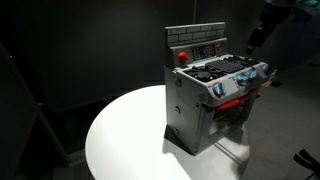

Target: Press the top orange button on the right side of the stoves button display

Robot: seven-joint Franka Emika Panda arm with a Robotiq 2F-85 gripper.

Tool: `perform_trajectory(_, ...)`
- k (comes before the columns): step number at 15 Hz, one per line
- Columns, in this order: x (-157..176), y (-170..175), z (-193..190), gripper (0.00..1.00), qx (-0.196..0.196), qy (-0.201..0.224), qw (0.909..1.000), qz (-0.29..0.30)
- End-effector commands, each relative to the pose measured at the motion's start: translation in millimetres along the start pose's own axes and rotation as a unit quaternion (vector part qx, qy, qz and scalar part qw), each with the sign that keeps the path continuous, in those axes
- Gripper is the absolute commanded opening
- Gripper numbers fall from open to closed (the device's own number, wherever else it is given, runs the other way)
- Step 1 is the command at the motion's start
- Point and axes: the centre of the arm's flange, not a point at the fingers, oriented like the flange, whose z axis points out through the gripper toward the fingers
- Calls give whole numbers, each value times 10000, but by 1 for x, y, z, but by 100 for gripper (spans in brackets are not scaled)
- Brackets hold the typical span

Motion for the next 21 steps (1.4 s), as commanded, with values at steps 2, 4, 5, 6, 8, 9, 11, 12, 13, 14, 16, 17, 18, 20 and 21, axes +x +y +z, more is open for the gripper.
perform_trajectory(2,37,6,11,100,-409,125,9989,200)
perform_trajectory(4,47,8,14,100,-516,183,9982,236)
perform_trajectory(5,53,9,14,100,-559,204,9979,257)
perform_trajectory(6,57,10,15,100,-601,224,9976,274)
perform_trajectory(8,66,12,16,100,-701,276,9967,286)
perform_trajectory(9,70,12,18,100,-742,290,9964,291)
perform_trajectory(11,78,13,21,100,-822,325,9957,290)
perform_trajectory(12,82,13,23,100,-836,328,9955,306)
perform_trajectory(13,85,13,24,100,-855,340,9953,306)
perform_trajectory(14,89,12,26,100,-872,348,9951,310)
perform_trajectory(16,97,10,28,100,-896,372,9948,305)
perform_trajectory(17,101,9,29,100,-904,391,9947,298)
perform_trajectory(18,104,8,30,100,-919,402,9945,296)
perform_trajectory(20,111,6,32,100,-934,428,9942,307)
perform_trajectory(21,114,5,32,100,-945,445,9941,308)
